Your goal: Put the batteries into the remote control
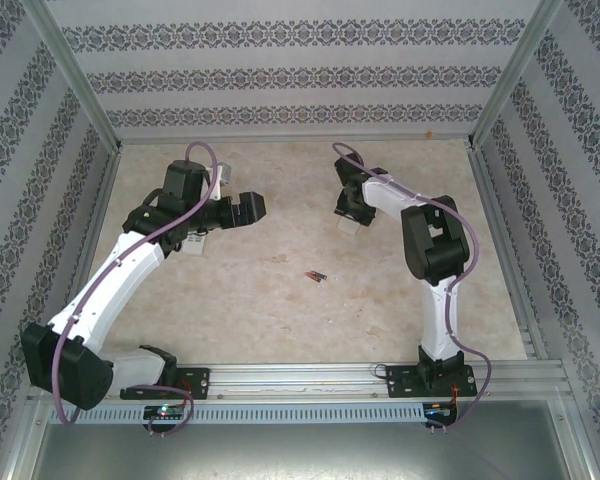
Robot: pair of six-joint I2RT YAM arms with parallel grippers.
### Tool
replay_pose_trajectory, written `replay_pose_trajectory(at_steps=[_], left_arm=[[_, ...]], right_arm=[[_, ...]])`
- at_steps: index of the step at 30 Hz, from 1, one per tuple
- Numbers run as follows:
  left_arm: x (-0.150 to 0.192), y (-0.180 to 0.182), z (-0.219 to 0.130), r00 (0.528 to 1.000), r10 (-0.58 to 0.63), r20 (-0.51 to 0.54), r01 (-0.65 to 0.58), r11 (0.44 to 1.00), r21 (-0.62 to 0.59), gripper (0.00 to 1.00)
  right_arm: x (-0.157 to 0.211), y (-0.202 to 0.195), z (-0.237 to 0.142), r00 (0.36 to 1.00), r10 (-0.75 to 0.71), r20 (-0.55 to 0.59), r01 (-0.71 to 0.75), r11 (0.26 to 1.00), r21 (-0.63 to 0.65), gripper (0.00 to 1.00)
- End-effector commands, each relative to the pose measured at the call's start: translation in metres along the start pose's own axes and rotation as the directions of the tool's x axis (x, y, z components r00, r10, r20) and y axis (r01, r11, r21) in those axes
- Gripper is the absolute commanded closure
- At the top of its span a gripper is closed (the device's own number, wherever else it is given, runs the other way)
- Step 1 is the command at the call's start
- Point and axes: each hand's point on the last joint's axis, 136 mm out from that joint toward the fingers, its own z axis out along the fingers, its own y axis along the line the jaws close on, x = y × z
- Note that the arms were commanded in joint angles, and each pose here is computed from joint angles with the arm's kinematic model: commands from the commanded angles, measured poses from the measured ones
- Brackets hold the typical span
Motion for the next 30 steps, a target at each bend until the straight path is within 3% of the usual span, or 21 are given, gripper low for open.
replay_pose_trajectory(at_steps=[1, 5, 8, 10, 13, 15, 19, 24, 30], left_arm=[[-0.012, -0.016, -0.005, 0.995, -0.102, -0.003, 0.102, 0.994, 0.043, 0.0], [-0.024, -0.038, 0.002, 0.984, -0.177, -0.034, 0.18, 0.973, 0.145, 0.0], [-0.03, -0.051, 0.012, 0.982, -0.178, -0.059, 0.187, 0.963, 0.194, 0.04], [-0.027, -0.045, 0.023, 0.981, -0.179, -0.078, 0.188, 0.973, 0.135, 0.07], [-0.022, -0.026, 0.035, 0.969, -0.228, -0.096, 0.232, 0.972, 0.035, 0.14], [-0.019, -0.018, 0.04, 0.959, -0.27, -0.091, 0.272, 0.962, 0.008, 0.21], [-0.011, -0.02, 0.049, 0.937, -0.329, -0.115, 0.338, 0.939, 0.07, 0.43], [-0.004, -0.017, 0.052, 0.927, -0.35, -0.132, 0.36, 0.931, 0.06, 0.69], [0.001, 0.001, 0.053, 0.891, -0.441, -0.103, 0.441, 0.897, -0.031, 0.88]], right_arm=[[-0.008, 0.056, -0.082, 0.979, -0.142, 0.148, 0.182, 0.935, -0.305, 0.51], [0.036, 0.098, -0.143, 0.924, -0.32, 0.21, 0.383, 0.765, -0.518, 0.52], [0.085, 0.125, -0.178, 0.807, -0.506, 0.306, 0.583, 0.594, -0.555, 0.52], [0.11, 0.137, -0.197, 0.749, -0.561, 0.352, 0.644, 0.493, -0.585, 0.5], [0.133, 0.15, -0.214, 0.738, -0.56, 0.376, 0.635, 0.388, -0.668, 0.5], [0.143, 0.155, -0.219, 0.722, -0.57, 0.393, 0.645, 0.349, -0.68, 0.5], [0.159, 0.164, -0.227, 0.691, -0.591, 0.416, 0.661, 0.285, -0.694, 0.5], [0.164, 0.171, -0.229, 0.702, -0.592, 0.396, 0.636, 0.273, -0.722, 0.49], [0.157, 0.173, -0.247, 0.677, -0.57, 0.465, 0.69, 0.273, -0.671, 0.38]])
